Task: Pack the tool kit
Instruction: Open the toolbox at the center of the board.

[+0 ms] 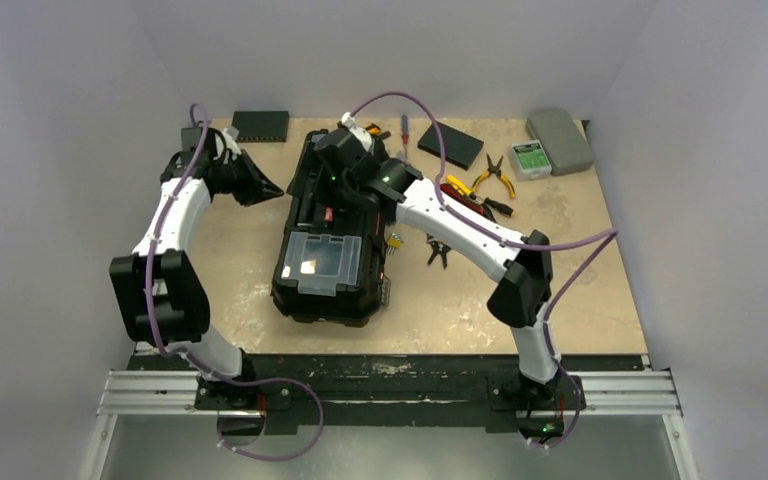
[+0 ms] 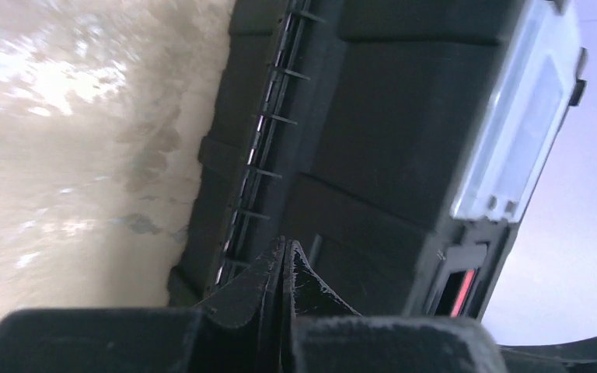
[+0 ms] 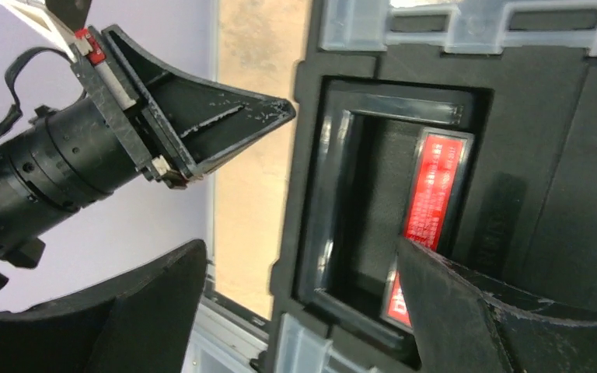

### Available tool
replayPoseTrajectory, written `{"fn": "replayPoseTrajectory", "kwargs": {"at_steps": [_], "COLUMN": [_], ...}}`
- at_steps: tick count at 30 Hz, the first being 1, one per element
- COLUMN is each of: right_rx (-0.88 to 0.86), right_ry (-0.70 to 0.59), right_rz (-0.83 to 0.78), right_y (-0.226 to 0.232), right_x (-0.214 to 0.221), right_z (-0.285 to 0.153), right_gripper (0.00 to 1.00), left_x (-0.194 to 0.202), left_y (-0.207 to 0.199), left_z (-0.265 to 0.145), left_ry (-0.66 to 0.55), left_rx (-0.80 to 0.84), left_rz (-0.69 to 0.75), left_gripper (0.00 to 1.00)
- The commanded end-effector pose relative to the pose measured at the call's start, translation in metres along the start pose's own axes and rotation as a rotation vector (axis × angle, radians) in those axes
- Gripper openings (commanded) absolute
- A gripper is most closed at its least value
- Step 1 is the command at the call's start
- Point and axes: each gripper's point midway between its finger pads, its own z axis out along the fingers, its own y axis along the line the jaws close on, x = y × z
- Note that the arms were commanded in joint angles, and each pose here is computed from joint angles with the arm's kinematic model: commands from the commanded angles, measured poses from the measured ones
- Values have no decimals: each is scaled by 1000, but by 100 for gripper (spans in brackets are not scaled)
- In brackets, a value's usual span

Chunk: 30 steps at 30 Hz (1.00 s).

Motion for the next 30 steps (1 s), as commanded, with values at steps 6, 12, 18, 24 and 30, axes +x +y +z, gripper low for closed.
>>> {"fn": "replayPoseTrajectory", "kwargs": {"at_steps": [6, 12, 18, 24, 30], "right_rx": [26, 143, 110, -183, -532], "right_ry": [-5, 1, 91, 170, 153], "right_rz": [67, 110, 136, 139, 161], "right_y": [7, -14, -15, 24, 49], "right_x": [0, 3, 20, 16, 1], "right_z": [22, 33, 43, 45, 7], "right_gripper": [90, 89, 89, 83, 83], "left_x": [33, 53, 62, 62, 60], "left_y": [-15, -31, -47, -55, -57], "left_z": [51, 53, 48, 43, 39], "left_ry": [185, 210, 200, 206, 197], "left_rx": [283, 270, 272, 300, 299], "left_rz": [-266, -222, -177, -164, -142], "left_gripper": [0, 0, 0, 0, 0]}}
